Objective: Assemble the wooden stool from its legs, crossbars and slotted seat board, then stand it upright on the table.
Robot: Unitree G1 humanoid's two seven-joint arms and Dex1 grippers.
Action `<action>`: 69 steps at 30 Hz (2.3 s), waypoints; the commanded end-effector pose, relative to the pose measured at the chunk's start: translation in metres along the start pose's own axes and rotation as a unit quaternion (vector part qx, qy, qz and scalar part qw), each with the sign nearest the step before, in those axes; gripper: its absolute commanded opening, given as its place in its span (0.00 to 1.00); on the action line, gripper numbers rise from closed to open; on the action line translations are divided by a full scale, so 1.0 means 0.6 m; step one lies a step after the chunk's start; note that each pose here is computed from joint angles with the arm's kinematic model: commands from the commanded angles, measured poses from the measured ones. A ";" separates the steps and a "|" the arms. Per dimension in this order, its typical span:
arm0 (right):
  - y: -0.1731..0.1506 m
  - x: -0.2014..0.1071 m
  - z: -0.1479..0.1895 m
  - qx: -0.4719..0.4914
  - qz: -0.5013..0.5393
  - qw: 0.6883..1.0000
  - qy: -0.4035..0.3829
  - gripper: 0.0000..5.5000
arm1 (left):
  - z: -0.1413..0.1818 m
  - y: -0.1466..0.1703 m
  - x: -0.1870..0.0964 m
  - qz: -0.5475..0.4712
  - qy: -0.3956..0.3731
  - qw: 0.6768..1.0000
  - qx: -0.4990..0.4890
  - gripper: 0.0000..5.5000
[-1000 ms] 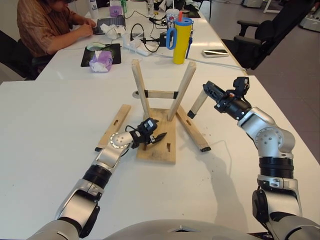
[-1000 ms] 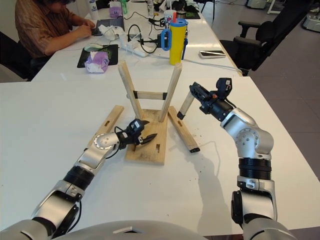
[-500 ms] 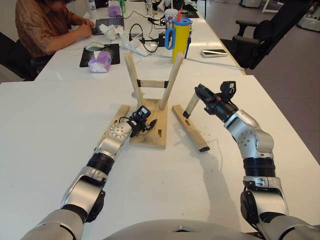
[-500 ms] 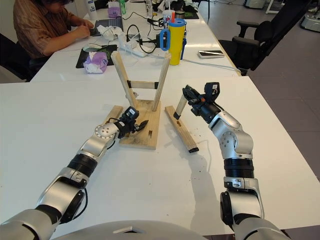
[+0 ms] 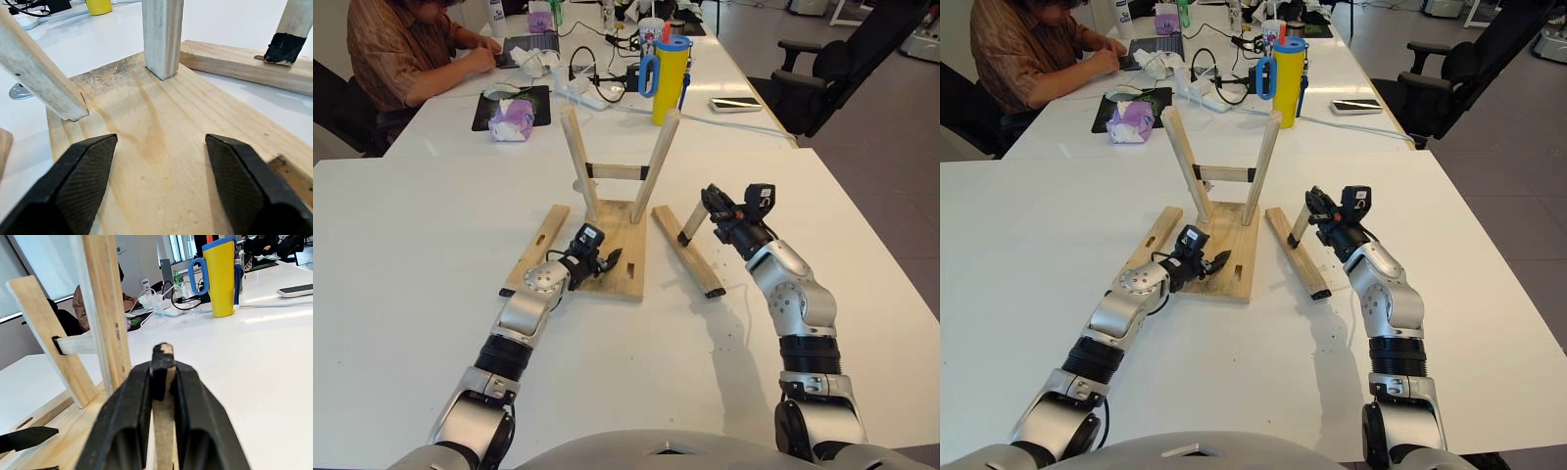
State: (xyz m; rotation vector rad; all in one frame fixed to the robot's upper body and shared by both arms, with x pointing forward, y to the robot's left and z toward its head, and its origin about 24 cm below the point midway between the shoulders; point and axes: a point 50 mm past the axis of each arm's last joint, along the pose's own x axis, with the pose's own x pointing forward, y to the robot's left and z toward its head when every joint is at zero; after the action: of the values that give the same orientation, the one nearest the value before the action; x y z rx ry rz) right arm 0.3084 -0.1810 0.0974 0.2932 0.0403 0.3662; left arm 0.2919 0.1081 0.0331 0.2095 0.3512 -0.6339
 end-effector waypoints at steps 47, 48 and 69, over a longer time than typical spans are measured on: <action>0.038 -0.024 -0.109 -0.087 -0.095 0.986 0.107 0.08 | -0.121 -0.045 -0.024 -0.018 0.175 0.982 -0.062 0.61; 0.046 -0.027 -0.114 -0.086 -0.096 0.985 0.110 0.08 | -0.120 -0.045 -0.025 -0.017 0.174 0.983 -0.063 0.61; 0.063 -0.037 -0.112 -0.116 -0.050 0.989 0.080 0.08 | -0.108 -0.045 -0.024 -0.018 0.162 0.985 -0.063 0.61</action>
State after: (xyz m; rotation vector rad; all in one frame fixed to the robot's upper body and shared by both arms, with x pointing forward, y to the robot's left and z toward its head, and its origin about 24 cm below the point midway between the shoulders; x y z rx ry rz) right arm 0.2769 -0.1340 0.0673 0.0447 0.0424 0.2863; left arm 0.2781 0.1035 0.0240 0.1739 0.4366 -0.6168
